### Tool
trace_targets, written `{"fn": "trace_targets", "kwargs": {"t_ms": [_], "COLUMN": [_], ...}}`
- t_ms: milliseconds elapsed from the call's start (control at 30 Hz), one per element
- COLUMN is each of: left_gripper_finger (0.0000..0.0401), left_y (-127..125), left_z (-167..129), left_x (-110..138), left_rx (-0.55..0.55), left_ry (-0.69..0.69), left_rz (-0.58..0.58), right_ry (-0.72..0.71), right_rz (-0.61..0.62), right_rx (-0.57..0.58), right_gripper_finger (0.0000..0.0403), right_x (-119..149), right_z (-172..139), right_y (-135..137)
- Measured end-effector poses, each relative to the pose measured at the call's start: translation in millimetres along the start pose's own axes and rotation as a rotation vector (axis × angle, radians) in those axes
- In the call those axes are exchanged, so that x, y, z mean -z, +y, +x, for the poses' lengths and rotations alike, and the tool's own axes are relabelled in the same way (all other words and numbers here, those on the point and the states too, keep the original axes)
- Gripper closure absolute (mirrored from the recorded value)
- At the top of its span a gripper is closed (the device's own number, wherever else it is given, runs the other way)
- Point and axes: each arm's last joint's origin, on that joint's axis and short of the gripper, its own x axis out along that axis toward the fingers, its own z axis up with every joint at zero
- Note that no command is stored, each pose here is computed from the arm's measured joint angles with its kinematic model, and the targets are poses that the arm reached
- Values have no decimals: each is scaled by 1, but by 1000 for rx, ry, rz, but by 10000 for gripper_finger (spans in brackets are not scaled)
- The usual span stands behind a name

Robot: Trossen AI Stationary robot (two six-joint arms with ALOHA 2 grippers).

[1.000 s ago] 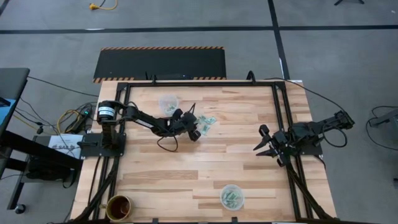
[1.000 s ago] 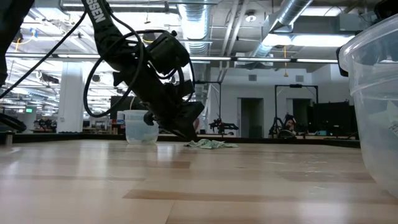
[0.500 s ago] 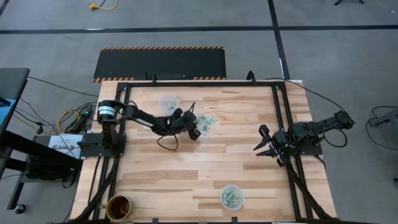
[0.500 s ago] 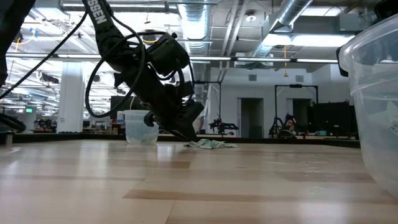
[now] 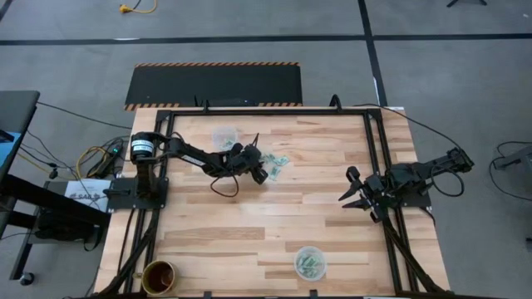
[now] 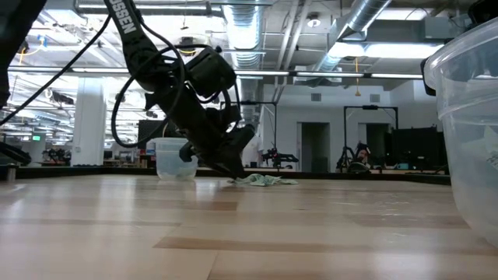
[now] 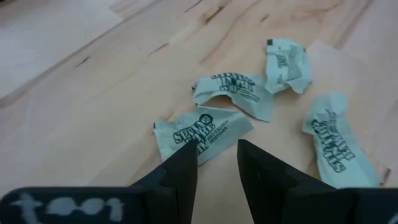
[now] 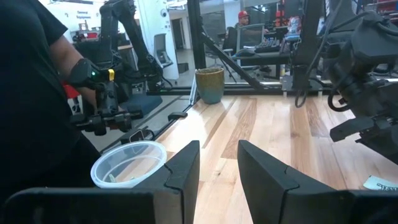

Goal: Pick and place Stevia / Truvia into bins
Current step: Put the white stevia packet into the top transparent container

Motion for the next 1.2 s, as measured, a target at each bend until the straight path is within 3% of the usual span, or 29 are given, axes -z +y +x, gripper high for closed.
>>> {"fn": "trace_targets", "kwargs": {"t_ms": [200, 467, 1200], "left_gripper_finger": [309, 394, 401], "left_y": [3, 2, -28], "left_z": [2, 1, -12], "left_x": [1, 4, 18], "left_rx": [52, 51, 127], "left_ry": [51, 77, 90], "left_rz": [-13, -15, 19], "right_ry": [0, 0, 0], "right_rz": [0, 0, 0], "right_rx": [0, 0, 0], "right_gripper_finger": [300, 300, 300], "right_x": [0, 0, 0], "right_z": [0, 0, 0], "right_y": [0, 0, 0]}}
